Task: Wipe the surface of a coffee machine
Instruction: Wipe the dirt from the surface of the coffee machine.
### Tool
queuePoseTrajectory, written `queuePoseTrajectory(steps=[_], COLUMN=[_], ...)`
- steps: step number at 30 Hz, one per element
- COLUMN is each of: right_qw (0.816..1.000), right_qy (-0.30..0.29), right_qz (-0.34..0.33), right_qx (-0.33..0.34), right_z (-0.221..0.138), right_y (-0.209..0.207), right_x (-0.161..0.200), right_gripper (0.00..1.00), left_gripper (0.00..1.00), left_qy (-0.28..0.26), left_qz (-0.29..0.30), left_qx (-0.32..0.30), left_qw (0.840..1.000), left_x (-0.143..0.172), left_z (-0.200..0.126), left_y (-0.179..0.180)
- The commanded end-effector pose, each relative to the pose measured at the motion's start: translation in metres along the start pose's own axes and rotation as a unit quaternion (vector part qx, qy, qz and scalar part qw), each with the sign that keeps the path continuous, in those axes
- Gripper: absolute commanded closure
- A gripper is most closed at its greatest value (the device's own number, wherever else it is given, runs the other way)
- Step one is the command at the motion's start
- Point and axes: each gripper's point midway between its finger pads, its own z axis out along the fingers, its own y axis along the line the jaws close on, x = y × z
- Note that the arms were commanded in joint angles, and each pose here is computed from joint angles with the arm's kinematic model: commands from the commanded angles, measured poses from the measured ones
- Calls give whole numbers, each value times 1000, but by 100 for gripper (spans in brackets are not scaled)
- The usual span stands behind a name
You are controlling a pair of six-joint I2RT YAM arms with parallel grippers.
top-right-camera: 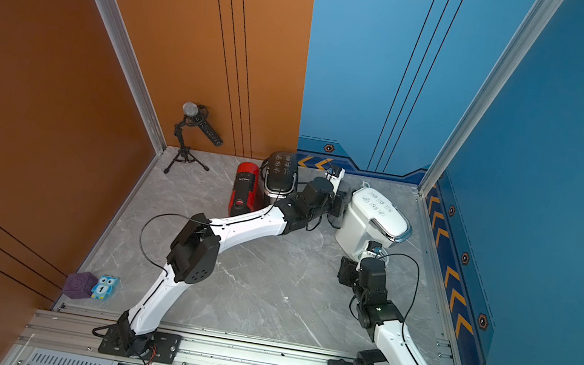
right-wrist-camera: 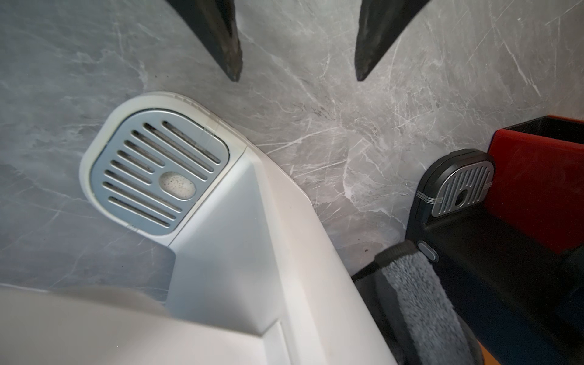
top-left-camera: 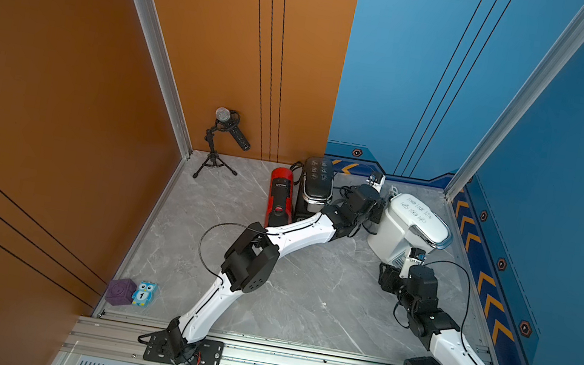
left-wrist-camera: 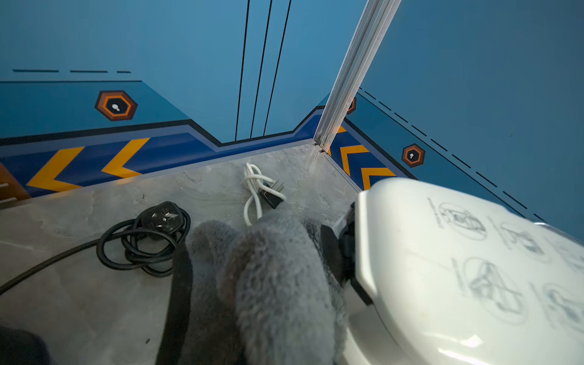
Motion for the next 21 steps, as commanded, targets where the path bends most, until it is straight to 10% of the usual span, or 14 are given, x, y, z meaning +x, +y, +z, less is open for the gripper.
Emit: queuePoseTrajectory(steps=[1,12,21], right_qw=[1000,1000,1000], right_qy=[-15,-15,-14], right_qz=[-2,-2,-1], right_qx=[4,4,5], right_z=[-1,-1,-1], right_y=[2,2,2], right_x=[-12,-12,-11], right_gripper=[42,42,42], left_gripper=[100,100,100], left_qy=[49,102,30], left_qz=[-15,-7,16], left_qx=[30,29,40], left_qw=[998,994,999], left_x=[49,109,27], left_z=[13,19,-2], left_y=[-9,-11,-24])
